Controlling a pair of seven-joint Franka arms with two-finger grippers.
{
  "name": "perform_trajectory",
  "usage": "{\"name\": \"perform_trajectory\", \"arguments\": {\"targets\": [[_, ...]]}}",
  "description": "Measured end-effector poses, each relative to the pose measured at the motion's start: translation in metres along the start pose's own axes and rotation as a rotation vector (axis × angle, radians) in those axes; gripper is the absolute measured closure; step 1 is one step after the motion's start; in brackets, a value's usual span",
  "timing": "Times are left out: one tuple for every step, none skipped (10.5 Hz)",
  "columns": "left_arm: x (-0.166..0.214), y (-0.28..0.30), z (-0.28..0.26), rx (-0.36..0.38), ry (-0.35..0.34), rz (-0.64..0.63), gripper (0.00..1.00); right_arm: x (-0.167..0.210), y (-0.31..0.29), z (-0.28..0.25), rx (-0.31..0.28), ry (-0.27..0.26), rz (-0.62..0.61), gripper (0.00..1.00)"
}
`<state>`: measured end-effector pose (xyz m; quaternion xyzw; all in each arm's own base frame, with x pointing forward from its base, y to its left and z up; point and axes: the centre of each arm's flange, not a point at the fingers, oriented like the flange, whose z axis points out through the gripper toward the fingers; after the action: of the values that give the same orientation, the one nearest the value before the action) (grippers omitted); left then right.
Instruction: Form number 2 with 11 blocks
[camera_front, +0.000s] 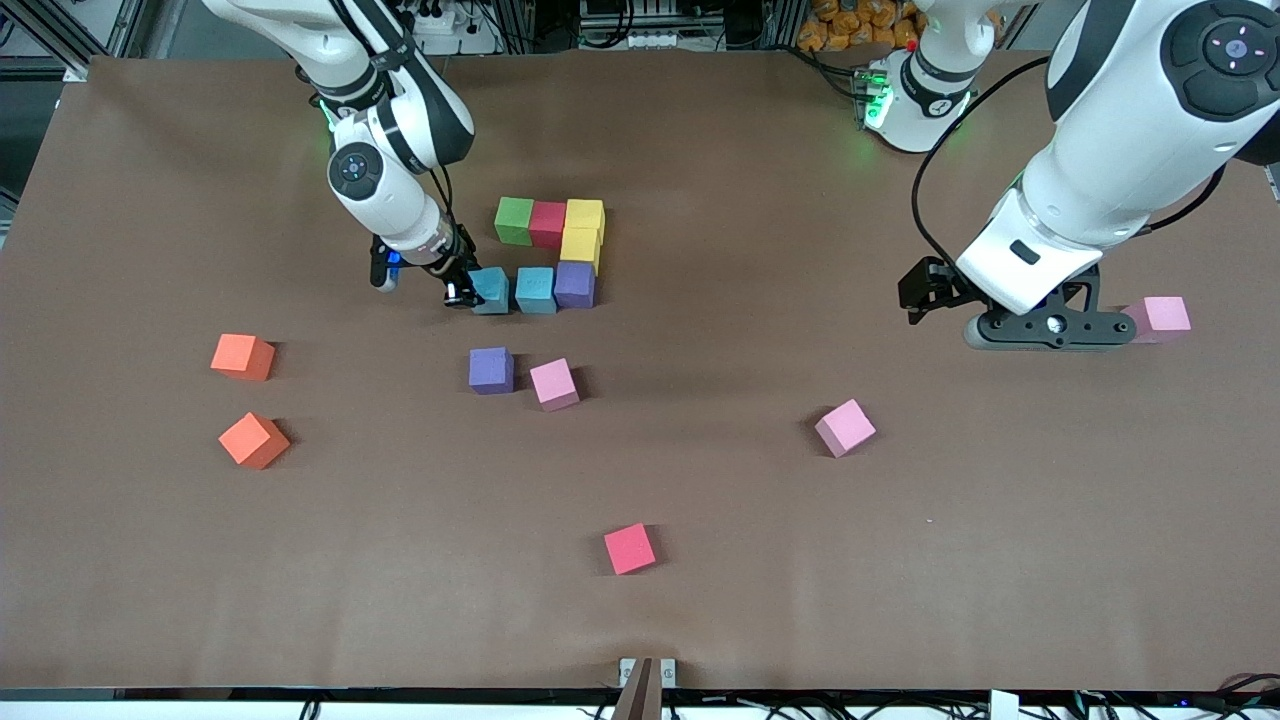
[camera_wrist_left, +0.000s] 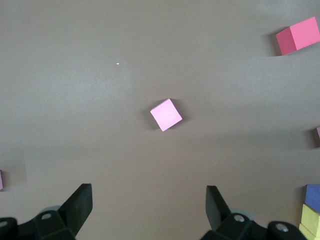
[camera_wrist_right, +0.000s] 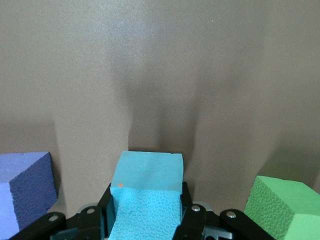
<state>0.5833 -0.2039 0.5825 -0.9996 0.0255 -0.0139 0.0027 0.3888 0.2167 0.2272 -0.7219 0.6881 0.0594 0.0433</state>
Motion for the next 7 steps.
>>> {"name": "perform_trajectory", "arguments": {"targets": [[0.000, 0.001, 0.000, 0.000, 0.000, 0.002, 0.00, 0.001, 0.001, 0.003, 0.004, -0.001, 0.005, 0.48], [-0.001, 0.002, 0.000, -0.001, 0.000, 0.004, 0.00, 0.001, 0.002, 0.006, 0.001, 0.000, 0.009, 0.48], [-0.001, 0.003, 0.000, -0.001, 0.000, 0.005, 0.00, -0.001, 0.004, 0.008, -0.003, -0.001, 0.009, 0.48], [-0.001, 0.003, 0.000, -0.001, 0.000, 0.006, 0.00, -0.005, 0.006, 0.009, -0.006, -0.002, 0.009, 0.48], [-0.001, 0.004, 0.000, -0.001, 0.000, 0.006, 0.00, -0.009, 0.008, 0.009, -0.007, -0.003, 0.007, 0.48], [-0.001, 0.004, 0.000, -0.001, 0.000, 0.007, 0.00, -0.013, 0.010, 0.010, -0.009, -0.003, 0.005, 0.48], [-0.001, 0.004, 0.000, -0.001, 0.000, 0.007, 0.00, -0.016, 0.012, 0.010, -0.010, -0.004, 0.001, 0.48]]}}
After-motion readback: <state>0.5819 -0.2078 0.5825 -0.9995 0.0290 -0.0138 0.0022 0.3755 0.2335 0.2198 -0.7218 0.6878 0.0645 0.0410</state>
